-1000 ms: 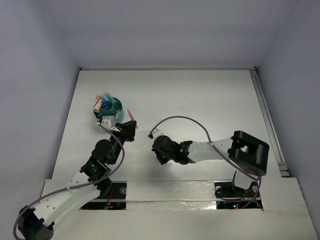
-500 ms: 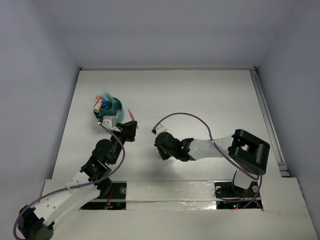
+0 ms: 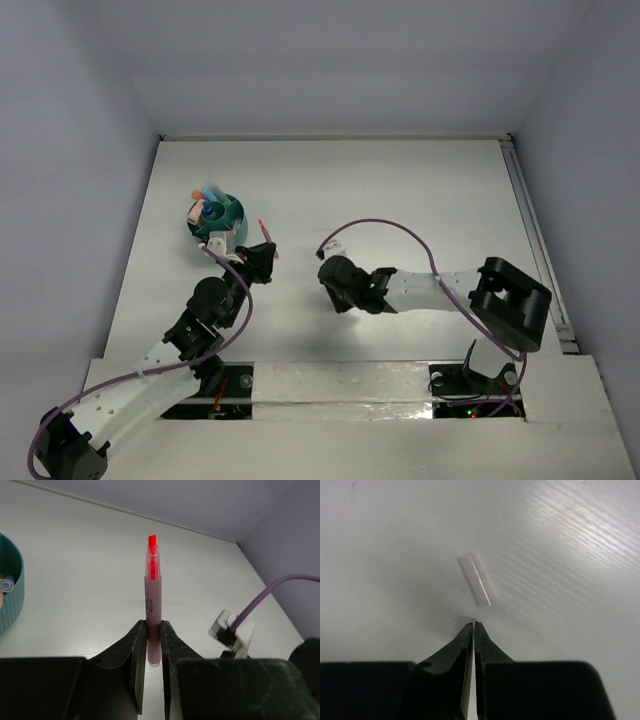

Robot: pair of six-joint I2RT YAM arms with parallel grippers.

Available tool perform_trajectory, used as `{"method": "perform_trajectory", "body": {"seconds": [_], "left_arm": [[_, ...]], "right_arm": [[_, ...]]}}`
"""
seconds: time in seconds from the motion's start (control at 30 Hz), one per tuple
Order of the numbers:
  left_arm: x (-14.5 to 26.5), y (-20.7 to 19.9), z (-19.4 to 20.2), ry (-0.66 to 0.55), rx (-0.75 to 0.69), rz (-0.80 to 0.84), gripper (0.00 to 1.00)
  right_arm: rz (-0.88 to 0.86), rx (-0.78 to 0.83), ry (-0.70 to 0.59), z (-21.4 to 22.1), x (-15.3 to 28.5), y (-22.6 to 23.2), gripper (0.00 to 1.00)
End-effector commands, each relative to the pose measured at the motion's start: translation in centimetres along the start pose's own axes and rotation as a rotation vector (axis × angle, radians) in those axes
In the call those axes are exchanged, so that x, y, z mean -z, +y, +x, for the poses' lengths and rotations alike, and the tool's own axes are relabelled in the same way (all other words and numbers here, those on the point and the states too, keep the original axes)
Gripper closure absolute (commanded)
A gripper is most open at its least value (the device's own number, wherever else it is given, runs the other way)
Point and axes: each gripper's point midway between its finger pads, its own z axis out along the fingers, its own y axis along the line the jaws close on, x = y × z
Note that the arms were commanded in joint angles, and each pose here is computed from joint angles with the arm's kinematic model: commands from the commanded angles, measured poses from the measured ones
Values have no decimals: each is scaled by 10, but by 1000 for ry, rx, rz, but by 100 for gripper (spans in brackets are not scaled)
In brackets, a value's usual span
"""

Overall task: Sort the stationery into containers
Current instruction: Move the pen cap to the center of the board.

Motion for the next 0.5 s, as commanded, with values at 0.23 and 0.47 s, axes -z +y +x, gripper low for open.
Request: {"method": "perform_trajectory", "body": {"seconds": [0.23, 0.47], "left_arm": [[-2, -14, -7, -26, 39, 67, 100], [0, -19, -9, -27, 51, 94, 100]], "right_arm": [[-112, -307, -74, -81, 32, -18, 51], [-180, -336, -4, -67, 29, -7, 50]]}}
